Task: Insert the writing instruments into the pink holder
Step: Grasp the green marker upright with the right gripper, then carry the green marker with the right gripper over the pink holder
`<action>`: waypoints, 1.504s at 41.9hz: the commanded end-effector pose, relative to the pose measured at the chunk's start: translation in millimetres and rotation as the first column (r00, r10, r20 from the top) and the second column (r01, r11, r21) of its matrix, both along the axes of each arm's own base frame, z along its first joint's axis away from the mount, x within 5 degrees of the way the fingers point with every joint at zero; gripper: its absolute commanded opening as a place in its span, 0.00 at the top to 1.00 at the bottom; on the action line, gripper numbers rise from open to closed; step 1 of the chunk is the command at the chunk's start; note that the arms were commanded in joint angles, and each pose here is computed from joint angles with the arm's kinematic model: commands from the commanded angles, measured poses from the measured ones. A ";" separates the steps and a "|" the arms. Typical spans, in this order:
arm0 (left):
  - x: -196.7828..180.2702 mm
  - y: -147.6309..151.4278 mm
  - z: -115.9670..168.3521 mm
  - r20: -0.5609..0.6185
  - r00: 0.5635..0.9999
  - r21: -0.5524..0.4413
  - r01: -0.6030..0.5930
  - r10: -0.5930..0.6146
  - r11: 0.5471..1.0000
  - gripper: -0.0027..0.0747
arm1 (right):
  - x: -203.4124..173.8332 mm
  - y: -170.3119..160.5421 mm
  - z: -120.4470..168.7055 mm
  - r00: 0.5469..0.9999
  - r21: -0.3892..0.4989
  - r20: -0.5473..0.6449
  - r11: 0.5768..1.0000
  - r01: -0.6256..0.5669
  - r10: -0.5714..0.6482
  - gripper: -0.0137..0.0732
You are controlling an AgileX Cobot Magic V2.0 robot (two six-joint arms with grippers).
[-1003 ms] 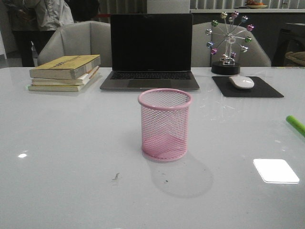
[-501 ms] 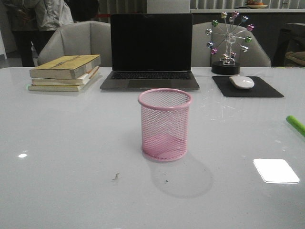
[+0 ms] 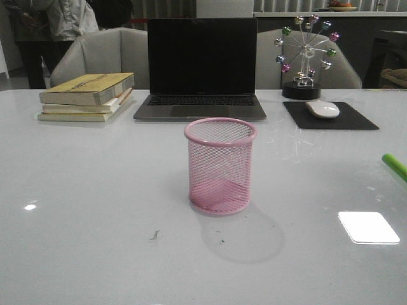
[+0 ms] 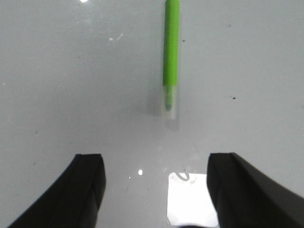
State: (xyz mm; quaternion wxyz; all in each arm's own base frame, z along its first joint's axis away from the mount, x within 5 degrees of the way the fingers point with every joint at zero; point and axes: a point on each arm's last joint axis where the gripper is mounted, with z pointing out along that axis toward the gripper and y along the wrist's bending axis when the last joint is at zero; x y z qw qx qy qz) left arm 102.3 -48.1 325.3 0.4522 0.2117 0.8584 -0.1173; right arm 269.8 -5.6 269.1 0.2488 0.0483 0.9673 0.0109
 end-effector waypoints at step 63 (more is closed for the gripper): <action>3.8 -3.4 13.9 0.083 0.997 -0.053 0.007 -0.002 0.999 0.21 | 171.3 -15.7 -75.8 0.985 -0.028 -0.163 0.998 -0.065 0.059 0.70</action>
